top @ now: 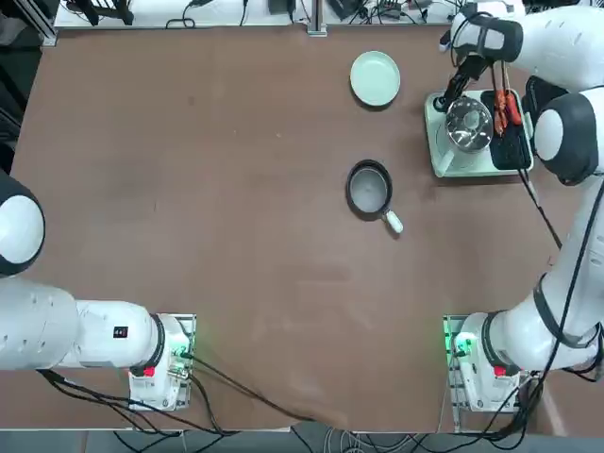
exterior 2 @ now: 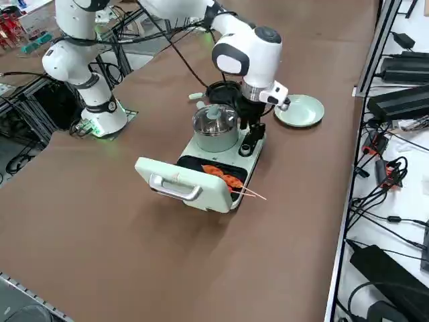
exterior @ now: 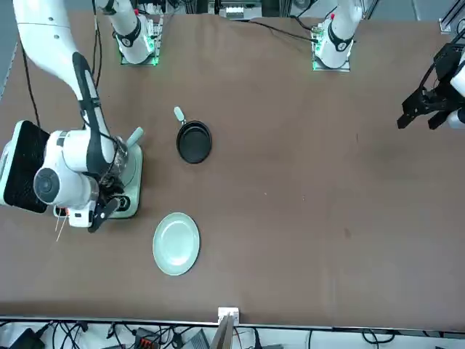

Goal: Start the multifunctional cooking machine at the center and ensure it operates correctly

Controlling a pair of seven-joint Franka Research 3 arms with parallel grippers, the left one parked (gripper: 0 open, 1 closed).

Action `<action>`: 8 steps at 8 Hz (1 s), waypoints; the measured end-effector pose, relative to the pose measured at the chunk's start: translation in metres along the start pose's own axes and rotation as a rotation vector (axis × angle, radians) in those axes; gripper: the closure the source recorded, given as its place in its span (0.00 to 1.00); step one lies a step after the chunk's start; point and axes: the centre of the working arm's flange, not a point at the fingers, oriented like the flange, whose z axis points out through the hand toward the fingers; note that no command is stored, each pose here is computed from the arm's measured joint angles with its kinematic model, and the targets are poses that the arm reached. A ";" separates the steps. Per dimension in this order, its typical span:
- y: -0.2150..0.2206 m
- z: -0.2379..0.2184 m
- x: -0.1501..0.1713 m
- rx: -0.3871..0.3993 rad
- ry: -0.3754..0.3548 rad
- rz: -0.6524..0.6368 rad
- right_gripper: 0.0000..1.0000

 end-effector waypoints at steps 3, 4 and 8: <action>0.010 -0.070 0.003 -0.001 0.011 0.135 0.00; 0.009 -0.088 0.005 0.000 0.013 0.191 0.00; -0.008 -0.159 -0.004 -0.011 0.059 0.473 0.00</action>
